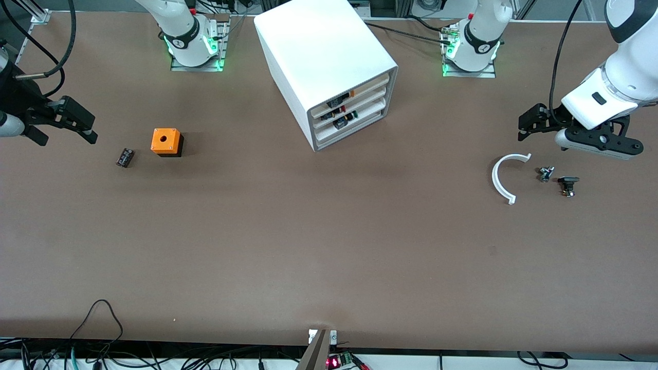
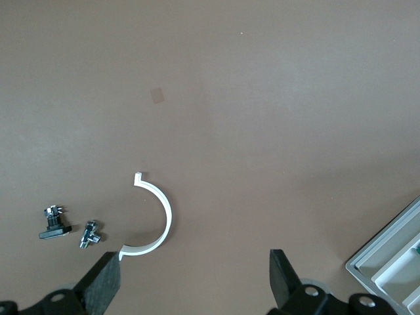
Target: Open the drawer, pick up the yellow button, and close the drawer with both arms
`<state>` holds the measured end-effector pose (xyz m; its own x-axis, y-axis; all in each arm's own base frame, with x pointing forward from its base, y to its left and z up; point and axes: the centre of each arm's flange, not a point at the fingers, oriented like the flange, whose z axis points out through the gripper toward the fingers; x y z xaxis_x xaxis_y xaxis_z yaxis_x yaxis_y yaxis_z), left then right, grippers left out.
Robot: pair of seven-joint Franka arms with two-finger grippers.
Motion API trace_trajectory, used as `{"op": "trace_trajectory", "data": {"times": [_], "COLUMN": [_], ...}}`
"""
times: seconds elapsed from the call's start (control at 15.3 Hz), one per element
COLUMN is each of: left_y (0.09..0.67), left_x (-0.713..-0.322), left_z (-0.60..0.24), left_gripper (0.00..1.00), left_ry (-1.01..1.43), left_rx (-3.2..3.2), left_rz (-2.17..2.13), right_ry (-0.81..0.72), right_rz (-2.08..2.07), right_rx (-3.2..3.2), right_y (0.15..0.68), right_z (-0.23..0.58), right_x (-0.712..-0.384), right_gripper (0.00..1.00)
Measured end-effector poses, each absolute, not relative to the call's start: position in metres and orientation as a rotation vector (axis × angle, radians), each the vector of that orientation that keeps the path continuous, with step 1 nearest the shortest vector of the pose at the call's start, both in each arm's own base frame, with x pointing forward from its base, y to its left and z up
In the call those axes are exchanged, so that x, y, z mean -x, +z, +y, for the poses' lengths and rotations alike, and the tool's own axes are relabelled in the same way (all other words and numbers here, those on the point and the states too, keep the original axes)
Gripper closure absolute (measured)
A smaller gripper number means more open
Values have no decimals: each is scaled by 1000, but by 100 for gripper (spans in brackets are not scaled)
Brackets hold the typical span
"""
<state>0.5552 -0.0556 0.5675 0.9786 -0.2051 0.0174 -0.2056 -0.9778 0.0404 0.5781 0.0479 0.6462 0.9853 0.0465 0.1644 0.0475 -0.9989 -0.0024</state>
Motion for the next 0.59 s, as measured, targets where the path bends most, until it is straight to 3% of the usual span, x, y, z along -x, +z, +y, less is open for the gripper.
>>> {"op": "trace_trajectory", "data": {"times": [0.59], "left_y": [568], "left_x": [-555], "left_z": [-56], "left_gripper": [0], "left_ry": [19], "left_rx": [-3083], "left_rz": [-320], "right_ry": [-242], "right_rz": [-65], "right_rx": [3126], "right_y": [644], "right_z": [45], "right_x": [-579], "right_gripper": [0]}}
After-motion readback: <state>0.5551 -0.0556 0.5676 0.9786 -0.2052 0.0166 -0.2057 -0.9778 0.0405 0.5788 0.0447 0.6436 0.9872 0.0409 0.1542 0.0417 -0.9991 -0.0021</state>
